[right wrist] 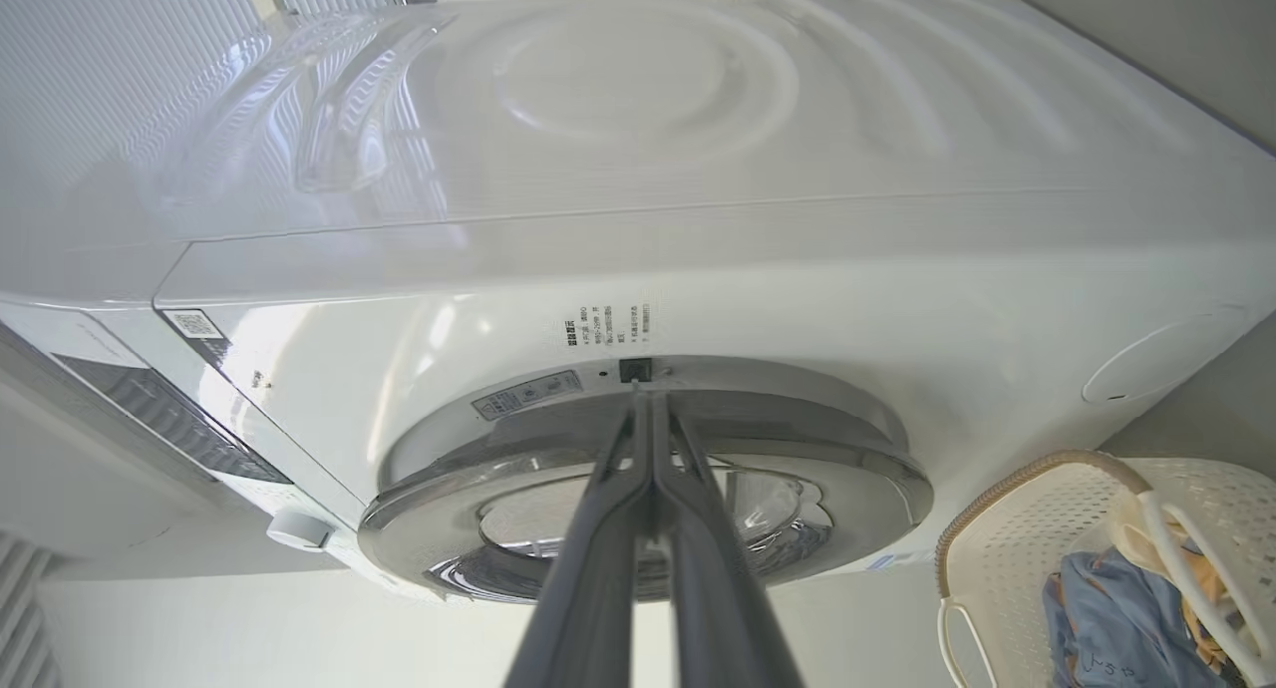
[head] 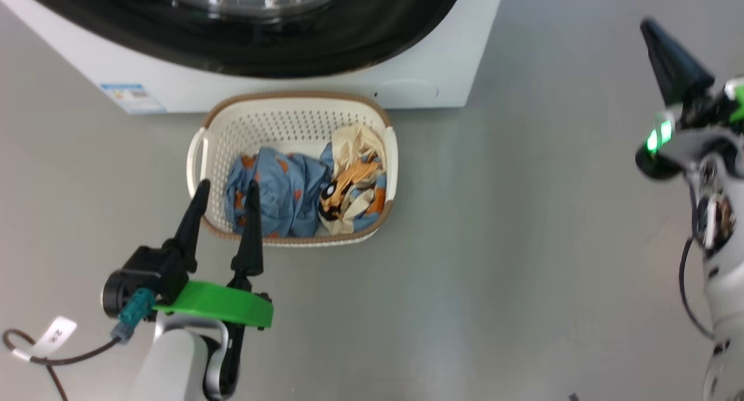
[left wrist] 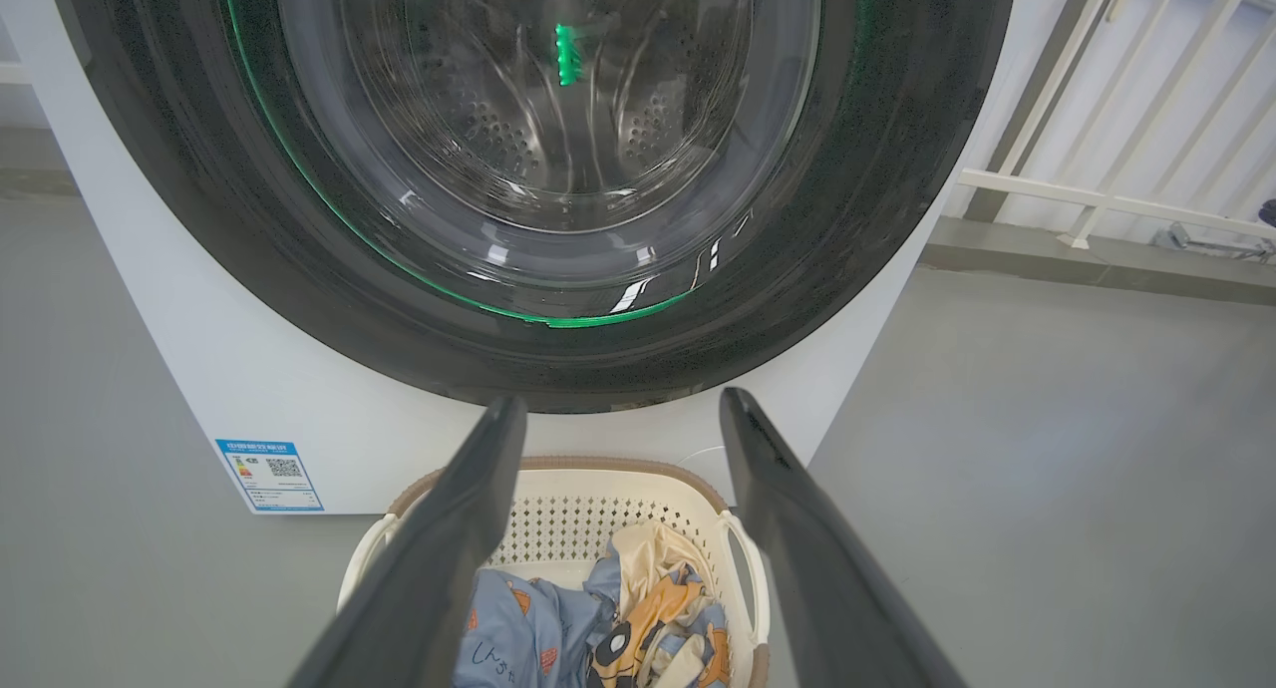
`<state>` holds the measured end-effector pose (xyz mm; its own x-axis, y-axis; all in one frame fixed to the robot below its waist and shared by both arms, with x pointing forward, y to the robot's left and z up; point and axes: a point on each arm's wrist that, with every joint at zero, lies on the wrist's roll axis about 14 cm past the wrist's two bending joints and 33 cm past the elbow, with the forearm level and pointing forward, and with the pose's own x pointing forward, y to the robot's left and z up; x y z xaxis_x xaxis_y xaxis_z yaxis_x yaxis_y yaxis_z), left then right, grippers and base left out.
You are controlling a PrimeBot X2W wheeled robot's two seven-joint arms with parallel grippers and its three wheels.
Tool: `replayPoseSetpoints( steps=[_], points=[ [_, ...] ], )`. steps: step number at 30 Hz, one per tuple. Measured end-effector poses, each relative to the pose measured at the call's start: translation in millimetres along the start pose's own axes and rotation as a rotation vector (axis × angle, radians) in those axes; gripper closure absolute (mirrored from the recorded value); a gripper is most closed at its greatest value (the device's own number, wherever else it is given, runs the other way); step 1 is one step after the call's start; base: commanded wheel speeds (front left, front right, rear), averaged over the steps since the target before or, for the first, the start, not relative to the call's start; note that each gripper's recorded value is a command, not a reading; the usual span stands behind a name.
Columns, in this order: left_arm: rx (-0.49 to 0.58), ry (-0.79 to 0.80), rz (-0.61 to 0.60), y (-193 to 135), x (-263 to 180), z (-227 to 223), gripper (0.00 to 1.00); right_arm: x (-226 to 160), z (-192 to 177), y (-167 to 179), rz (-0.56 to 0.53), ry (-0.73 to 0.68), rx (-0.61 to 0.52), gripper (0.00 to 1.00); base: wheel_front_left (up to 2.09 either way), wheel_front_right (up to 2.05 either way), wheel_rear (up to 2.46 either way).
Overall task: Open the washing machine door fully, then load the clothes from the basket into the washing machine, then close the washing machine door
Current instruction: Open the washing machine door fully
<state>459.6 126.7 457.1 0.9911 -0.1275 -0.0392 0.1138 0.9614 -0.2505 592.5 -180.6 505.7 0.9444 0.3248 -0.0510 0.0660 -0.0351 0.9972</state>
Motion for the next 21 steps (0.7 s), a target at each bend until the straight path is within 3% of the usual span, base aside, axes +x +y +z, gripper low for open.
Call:
replayPoseSetpoints(
  steps=[11,21],
  points=[
    [0.000,0.025,0.034,15,14,-14,0.00,83,-48,31,0.070,0.244,0.013,1.00,0.00,0.00,0.00],
    [0.003,0.049,0.058,25,18,-25,0.00,128,-81,43,0.070,0.353,-0.020,1.00,0.00,0.00,0.00]
  ],
)
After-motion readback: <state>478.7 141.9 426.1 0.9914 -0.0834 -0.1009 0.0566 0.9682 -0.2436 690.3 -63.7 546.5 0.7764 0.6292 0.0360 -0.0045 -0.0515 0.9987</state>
